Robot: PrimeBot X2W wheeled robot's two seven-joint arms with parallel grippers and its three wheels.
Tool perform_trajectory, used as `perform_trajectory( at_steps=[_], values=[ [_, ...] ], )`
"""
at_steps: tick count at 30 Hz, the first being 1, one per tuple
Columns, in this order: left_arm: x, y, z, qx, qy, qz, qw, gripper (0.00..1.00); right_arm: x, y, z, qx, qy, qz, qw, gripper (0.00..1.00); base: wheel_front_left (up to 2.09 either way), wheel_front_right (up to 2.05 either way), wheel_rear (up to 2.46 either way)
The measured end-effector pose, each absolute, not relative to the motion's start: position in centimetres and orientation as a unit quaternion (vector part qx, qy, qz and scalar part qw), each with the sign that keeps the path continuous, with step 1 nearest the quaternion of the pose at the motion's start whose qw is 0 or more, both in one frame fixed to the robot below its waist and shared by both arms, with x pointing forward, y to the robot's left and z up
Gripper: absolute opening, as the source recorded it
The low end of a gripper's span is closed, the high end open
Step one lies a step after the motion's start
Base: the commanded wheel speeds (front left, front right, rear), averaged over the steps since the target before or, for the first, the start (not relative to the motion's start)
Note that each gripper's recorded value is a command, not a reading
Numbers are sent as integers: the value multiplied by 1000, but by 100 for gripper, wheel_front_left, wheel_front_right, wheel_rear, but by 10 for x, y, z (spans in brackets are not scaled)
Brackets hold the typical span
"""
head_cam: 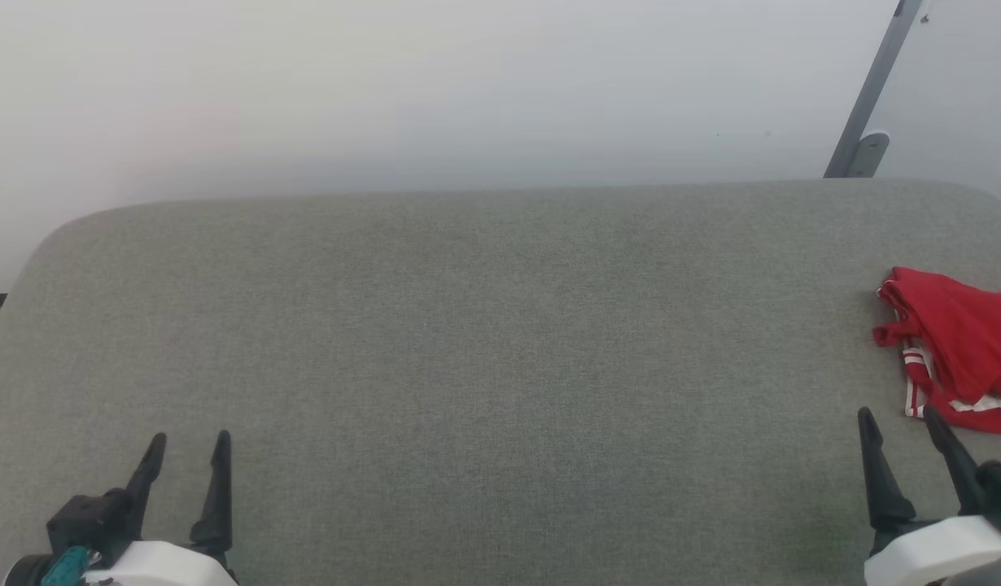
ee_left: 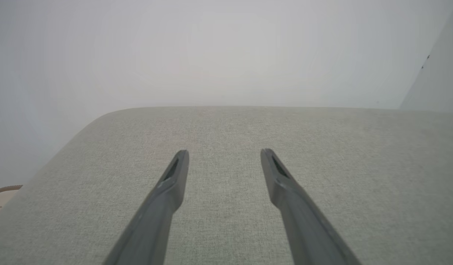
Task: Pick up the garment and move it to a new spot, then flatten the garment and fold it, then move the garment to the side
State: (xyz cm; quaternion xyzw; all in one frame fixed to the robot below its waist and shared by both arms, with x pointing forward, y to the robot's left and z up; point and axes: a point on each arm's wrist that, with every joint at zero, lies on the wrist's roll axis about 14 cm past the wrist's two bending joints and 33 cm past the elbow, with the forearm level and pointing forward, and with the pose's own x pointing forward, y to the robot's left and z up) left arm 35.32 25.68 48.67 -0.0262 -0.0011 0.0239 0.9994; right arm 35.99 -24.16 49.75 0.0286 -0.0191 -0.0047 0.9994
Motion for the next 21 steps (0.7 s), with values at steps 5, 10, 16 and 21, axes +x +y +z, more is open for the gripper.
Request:
perform_trajectory(
  at_steps=[5, 10, 16, 21],
  values=[
    [348, 259, 485, -25, 0, 31, 999, 100, 354, -238, 495, 35, -18, -8, 999, 100, 0, 0, 0],
    [347, 257, 485, -29, -2, 32, 999, 100, 352, -237, 495, 35, -20, -8, 999, 100, 0, 0, 0],
    [346, 256, 483, -30, 1, 31, 999, 100, 351, -236, 496, 36, -21, -8, 999, 100, 0, 0, 0],
    [344, 254, 479, -36, 6, 33, 999, 0, 350, -235, 493, 39, -16, -8, 999, 0, 0, 0, 0]
  ],
)
